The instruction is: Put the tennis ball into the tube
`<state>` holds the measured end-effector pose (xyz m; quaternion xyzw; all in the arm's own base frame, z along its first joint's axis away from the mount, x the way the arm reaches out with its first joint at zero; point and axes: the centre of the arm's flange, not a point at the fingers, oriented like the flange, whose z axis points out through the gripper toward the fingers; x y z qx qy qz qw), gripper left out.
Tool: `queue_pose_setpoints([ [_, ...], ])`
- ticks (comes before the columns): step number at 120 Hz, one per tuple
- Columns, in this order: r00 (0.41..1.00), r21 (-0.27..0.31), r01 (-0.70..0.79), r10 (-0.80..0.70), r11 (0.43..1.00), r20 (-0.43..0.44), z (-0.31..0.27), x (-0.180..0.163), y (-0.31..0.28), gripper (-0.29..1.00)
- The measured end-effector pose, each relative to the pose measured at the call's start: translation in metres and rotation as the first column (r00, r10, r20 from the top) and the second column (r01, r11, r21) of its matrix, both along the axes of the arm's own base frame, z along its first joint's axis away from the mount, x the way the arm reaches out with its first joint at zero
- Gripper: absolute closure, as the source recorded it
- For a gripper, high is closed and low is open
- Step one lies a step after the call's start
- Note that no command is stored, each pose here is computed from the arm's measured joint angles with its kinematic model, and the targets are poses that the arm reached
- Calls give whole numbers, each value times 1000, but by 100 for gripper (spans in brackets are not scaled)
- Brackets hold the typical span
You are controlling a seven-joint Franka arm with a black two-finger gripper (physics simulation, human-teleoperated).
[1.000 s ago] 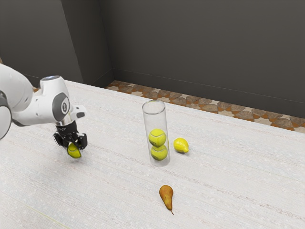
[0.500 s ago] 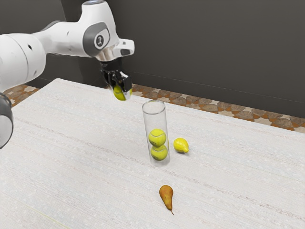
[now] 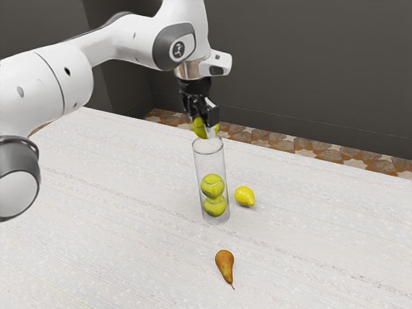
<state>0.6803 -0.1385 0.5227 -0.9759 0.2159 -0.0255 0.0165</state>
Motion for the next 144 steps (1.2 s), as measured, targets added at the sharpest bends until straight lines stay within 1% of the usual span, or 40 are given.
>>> queue_pose_setpoints([
  [8, 1000, 6, -5, 5, 1000, -8, -5, 2, 0, 52],
  [16, 1000, 9, -7, 7, 1000, -8, -8, 6, -2, 47],
  [31, 1000, 6, -3, 3, 1000, 1, -3, 7, -9, 47],
  [40, 1000, 0, -6, 6, 1000, 11, 8, 1, -7, 54],
  [56, 1000, 1, -17, 17, 1000, -8, 9, -11, -3, 62],
  [67, 1000, 1, -21, 21, 1000, -12, 8, -13, -3, 54],
  [80, 1000, -5, -26, 26, 1000, -16, 8, -14, -4, 38],
  [89, 999, -11, -30, 30, 999, -19, 9, -14, -3, 29],
  [105, 999, -18, -34, 34, 999, -24, 10, -16, -2, 17],
  [120, 999, -21, -39, 38, 999, -32, 10, -19, 0, 10],
  [126, 994, -29, -75, 73, 997, -78, 5, -35, 23, 9],
  [132, 986, -47, -130, 125, 990, -107, 21, -55, 59, 7],
  [137, 983, -47, -157, 151, 987, -101, 44, -68, 80, 6],
  [144, 985, -42, -165, 162, 985, -54, 83, -78, 90, 5],
])
